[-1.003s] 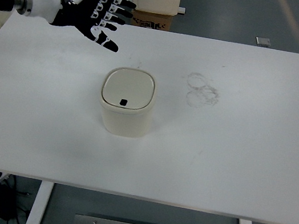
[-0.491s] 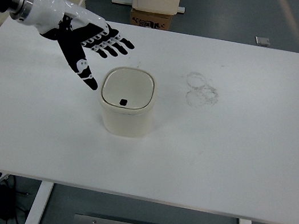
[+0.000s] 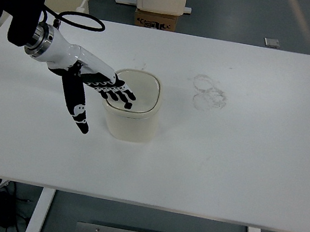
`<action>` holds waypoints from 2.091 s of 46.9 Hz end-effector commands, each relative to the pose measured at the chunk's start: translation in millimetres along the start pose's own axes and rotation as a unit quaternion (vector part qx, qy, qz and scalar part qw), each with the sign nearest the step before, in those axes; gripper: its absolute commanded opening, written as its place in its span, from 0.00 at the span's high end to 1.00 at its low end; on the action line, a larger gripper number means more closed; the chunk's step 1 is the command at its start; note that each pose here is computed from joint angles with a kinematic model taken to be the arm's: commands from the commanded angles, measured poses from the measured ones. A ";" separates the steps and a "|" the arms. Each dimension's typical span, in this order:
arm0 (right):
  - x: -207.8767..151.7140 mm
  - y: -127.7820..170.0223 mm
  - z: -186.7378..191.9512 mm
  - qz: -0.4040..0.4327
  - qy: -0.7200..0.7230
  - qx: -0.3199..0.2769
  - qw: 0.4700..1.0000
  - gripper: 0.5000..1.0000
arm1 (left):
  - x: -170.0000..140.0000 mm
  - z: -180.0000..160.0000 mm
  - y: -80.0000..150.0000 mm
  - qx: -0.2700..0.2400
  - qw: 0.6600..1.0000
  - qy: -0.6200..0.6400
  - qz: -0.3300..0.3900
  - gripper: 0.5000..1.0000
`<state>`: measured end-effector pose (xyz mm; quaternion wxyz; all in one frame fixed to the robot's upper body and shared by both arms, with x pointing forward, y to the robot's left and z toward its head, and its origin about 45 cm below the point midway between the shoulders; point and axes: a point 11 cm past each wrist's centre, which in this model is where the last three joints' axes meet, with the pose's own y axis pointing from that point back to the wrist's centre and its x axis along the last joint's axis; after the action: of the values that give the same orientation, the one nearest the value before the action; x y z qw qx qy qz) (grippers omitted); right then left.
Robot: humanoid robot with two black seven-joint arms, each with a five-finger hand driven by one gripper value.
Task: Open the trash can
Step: 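Place the left hand's fingertips on the trash can lid's far edge, then lift the lid upward with the left hand fingers, flipping it open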
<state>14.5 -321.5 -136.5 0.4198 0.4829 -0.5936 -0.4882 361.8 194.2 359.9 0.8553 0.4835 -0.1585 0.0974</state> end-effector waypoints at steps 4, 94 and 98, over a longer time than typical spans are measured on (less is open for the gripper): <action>0.2 0.0 0.0 0.001 0.000 0.000 1.000 0.01 | -2.7 -9.8 -8.5 0.006 1.000 0.010 -0.005 0.00; 0.2 0.0 0.0 0.001 0.000 0.000 1.000 0.01 | -7.4 -3.4 -31.8 -0.016 1.000 0.013 -0.006 0.00; 0.2 0.0 0.0 0.001 0.000 0.000 1.000 0.01 | -4.5 -1.0 -29.6 -0.019 1.000 0.012 -0.002 0.00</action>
<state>14.4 -321.6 -136.5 0.4199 0.4827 -0.5937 -0.4881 365.9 180.6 330.9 0.8657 0.4687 -0.1466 0.0966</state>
